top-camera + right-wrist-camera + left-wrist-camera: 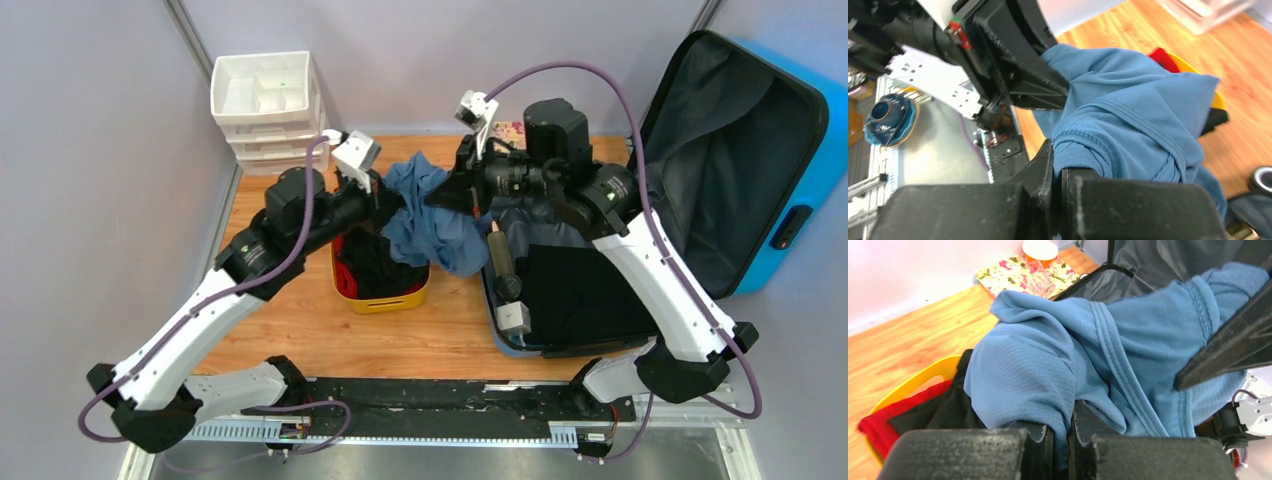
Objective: Open, take out, and arrange the luggage
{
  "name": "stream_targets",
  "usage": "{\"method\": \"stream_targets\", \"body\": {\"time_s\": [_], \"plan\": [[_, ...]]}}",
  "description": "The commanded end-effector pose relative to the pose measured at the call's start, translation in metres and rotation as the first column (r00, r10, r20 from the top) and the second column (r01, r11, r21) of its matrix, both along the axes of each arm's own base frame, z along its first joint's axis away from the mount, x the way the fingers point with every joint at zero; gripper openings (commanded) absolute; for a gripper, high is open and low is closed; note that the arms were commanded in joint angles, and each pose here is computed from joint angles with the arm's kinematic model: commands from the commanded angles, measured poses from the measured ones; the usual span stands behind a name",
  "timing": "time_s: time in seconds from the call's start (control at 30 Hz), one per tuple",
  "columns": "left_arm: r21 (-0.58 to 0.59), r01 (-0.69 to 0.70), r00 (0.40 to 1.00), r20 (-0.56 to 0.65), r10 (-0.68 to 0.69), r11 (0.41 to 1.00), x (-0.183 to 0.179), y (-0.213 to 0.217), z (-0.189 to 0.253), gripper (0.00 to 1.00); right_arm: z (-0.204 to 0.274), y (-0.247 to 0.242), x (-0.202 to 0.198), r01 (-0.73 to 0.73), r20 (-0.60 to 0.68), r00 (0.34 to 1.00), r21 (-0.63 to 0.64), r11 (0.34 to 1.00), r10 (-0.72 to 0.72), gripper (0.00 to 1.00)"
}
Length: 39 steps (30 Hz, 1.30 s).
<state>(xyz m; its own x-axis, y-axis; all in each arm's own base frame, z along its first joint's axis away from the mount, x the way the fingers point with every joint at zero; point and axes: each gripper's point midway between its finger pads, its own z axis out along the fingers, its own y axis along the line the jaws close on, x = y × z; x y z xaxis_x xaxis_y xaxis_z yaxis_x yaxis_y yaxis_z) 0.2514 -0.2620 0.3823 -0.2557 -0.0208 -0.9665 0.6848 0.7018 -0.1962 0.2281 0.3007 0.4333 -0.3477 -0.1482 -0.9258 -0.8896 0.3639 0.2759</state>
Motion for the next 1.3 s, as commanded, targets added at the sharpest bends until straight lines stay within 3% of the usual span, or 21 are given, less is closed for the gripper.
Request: {"method": "stream_targets", "body": {"time_s": [0.0,0.3,0.4,0.43,0.57,0.73,0.9,1.0,1.13,1.2,1.27], "plan": [[0.057,-0.072,0.995,0.076,0.068,0.996,-0.009,0.037,0.006,0.0,0.04,0.022,-0.02,-0.044,0.104,0.994,0.101,0.994,0.033,0.0],[0.207,-0.305,0.952,0.101,0.29,0.929,0.03,0.099,-0.056,0.0,-0.026,0.091,0.039,-0.025,-0.061,0.998,0.06,0.998,0.028,0.0],[0.186,-0.359,0.933,0.056,0.355,0.914,0.062,0.119,-0.078,0.0,-0.054,0.107,0.071,0.015,-0.133,0.991,0.057,0.998,-0.008,0.0],[0.177,-0.371,0.925,-0.021,0.38,0.912,0.075,0.12,-0.094,0.0,-0.074,0.115,0.084,0.028,-0.168,0.986,0.036,0.999,-0.021,0.0],[0.103,-0.293,0.931,-0.197,0.308,0.951,0.105,0.121,-0.129,0.0,-0.095,0.125,0.126,0.079,-0.179,0.981,0.025,0.997,-0.074,0.0],[0.054,-0.224,0.94,-0.25,0.231,0.973,0.124,0.105,-0.162,0.0,-0.161,0.125,0.18,0.179,-0.155,0.969,-0.094,0.979,-0.192,0.0],[0.109,-0.266,0.883,-0.372,0.287,0.958,0.123,0.112,-0.211,0.0,-0.214,0.119,0.193,0.196,-0.158,0.96,-0.205,0.959,-0.23,0.0],[0.164,-0.265,0.857,-0.412,0.31,0.95,0.117,0.118,-0.231,0.09,-0.227,0.116,0.189,0.182,-0.18,0.957,-0.237,0.954,-0.228,0.13],[0.196,-0.265,0.858,-0.399,0.324,0.944,0.115,0.124,-0.218,0.37,-0.204,0.107,0.183,0.189,-0.146,0.963,-0.234,0.954,-0.227,0.54],[0.187,-0.279,0.844,-0.421,0.333,0.942,0.115,0.136,-0.208,0.55,-0.178,0.098,0.18,0.193,-0.102,0.97,-0.227,0.954,-0.221,0.61],[0.142,-0.276,0.854,-0.419,0.31,0.951,0.122,0.141,-0.181,0.61,-0.157,0.085,0.176,0.2,-0.087,0.97,-0.234,0.951,-0.226,0.69]]}}
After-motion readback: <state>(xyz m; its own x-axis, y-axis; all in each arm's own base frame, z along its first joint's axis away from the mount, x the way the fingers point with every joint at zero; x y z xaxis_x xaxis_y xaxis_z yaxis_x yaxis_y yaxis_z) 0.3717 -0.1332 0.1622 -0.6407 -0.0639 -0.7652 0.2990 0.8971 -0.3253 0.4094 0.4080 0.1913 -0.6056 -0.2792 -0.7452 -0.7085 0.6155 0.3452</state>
